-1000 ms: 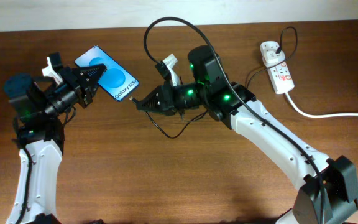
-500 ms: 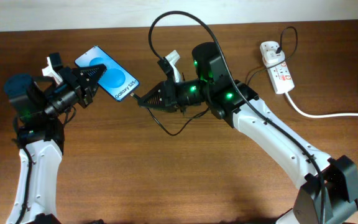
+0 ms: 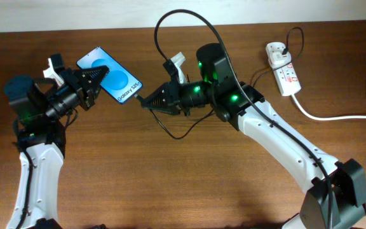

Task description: Plug charger to phone and switch on socket

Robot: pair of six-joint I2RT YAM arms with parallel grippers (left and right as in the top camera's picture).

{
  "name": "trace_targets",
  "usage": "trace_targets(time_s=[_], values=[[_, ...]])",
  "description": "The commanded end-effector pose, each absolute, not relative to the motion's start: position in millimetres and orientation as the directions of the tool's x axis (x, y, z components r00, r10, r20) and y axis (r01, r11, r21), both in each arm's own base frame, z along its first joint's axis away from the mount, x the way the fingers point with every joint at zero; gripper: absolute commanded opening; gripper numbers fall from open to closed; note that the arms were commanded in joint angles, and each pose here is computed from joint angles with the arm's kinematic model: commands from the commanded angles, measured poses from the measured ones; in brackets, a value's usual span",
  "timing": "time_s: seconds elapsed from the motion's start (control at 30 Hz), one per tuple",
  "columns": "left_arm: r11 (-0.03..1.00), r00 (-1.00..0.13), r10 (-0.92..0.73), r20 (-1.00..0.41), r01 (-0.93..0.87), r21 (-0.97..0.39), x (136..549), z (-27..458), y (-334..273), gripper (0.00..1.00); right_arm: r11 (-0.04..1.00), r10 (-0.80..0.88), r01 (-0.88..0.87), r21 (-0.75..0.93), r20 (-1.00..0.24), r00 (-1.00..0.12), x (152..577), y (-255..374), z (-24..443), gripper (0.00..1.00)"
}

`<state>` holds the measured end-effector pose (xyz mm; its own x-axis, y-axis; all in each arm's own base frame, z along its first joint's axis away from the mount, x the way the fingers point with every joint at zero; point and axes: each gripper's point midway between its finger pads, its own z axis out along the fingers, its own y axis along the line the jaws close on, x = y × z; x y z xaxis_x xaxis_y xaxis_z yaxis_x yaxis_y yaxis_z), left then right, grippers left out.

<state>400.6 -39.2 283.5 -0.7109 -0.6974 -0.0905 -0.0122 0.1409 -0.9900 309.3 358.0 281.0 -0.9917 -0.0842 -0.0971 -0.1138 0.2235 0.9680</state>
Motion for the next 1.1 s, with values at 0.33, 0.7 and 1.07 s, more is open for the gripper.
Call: trace_targets(time_s=[0.33,0.7,1.07], values=[[0.142,-0.720,-0.686,-0.110,0.017,-0.990,398.6,294.0,-41.1,0.00,0.222,-0.069,-0.141,0.965,-0.128,-0.989,311.9,365.6,281.6,0.04],[0.143,-0.717,-0.688,-0.111,0.017,-0.990,399.1,293.9,-40.6,0.00,0.259,-0.093,-0.130,0.957,-0.109,-0.990,305.7,361.7,269.2,0.05],[0.143,-0.717,-0.688,-0.112,0.017,-0.990,399.0,293.9,-40.7,0.00,0.168,-0.175,-0.206,0.964,-0.176,-0.969,294.1,364.4,285.3,0.04]])
